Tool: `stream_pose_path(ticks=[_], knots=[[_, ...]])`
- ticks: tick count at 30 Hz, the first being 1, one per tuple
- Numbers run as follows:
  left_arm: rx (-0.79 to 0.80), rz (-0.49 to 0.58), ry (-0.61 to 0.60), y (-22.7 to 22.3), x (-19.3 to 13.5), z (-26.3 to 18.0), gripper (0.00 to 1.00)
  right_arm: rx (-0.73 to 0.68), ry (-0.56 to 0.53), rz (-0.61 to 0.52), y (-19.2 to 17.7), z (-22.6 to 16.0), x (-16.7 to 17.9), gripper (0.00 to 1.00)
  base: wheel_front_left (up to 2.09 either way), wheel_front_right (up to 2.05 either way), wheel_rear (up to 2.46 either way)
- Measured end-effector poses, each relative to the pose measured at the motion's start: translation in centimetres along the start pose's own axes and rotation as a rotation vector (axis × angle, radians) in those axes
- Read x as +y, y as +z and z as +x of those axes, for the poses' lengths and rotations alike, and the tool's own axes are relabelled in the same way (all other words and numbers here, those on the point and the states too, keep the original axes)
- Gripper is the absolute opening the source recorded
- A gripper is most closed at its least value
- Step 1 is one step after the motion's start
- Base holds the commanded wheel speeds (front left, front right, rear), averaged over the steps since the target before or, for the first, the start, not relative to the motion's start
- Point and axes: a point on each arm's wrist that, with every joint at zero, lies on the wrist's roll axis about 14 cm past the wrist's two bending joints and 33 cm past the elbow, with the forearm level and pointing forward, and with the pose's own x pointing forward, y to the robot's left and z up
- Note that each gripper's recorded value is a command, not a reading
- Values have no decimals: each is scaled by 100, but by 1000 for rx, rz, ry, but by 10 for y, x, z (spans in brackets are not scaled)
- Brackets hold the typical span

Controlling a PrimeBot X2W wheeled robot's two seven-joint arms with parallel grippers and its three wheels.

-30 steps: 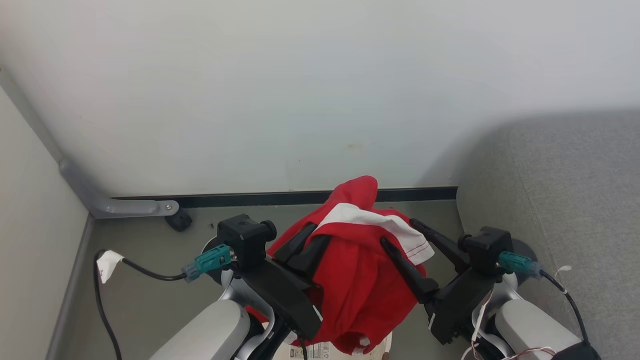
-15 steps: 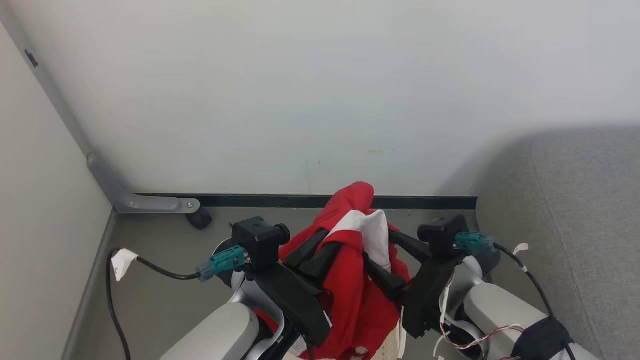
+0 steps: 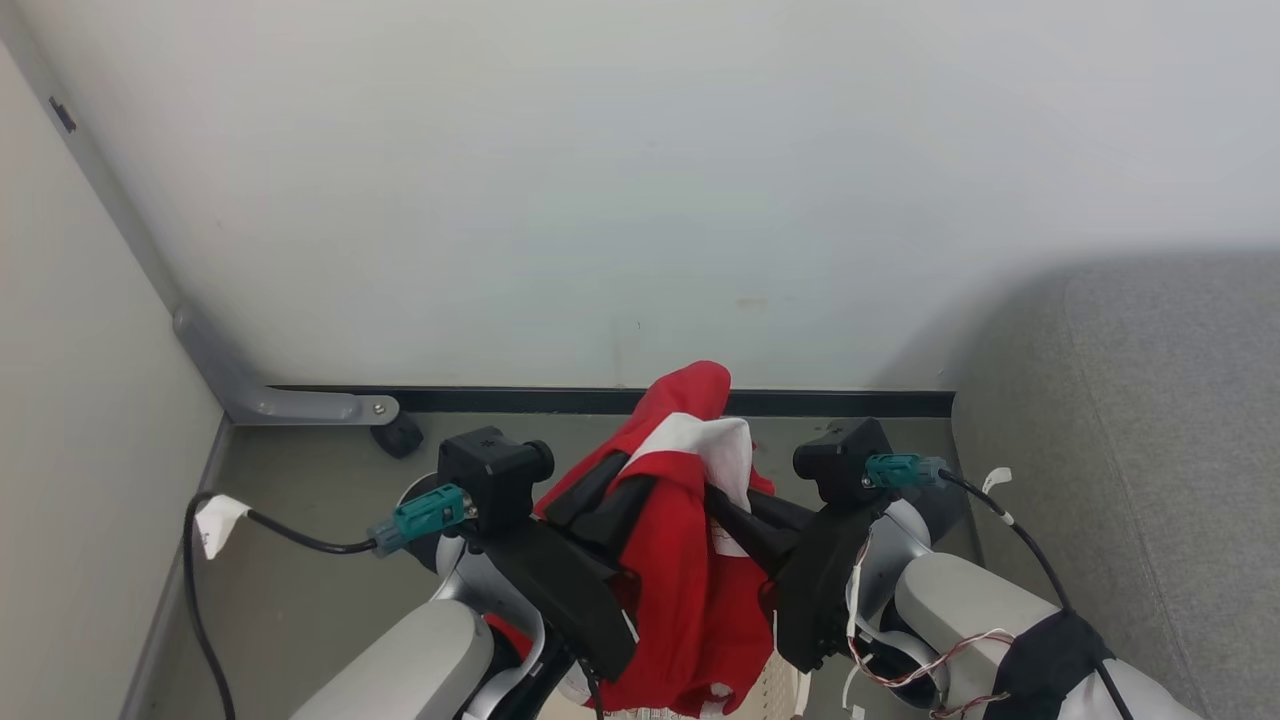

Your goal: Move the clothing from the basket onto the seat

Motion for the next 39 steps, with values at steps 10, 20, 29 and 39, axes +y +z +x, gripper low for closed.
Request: stream_pose_path(ticks=[10,20,29,39], knots=[[21,9,27,-6,15,6,0,-123,-79,86,15,-14,-23,0,0,0,0],[74,13,32,-24,21,15,0,-290,-151,170,26,-40,-35,0,0,0,0],[112,-3,49,-41,28,25,100,-353,-174,187,39,-49,-42,0,0,0,0],[123,11,37,-46,26,27,100,-427,-204,159,59,-65,-52,0,0,0,0]])
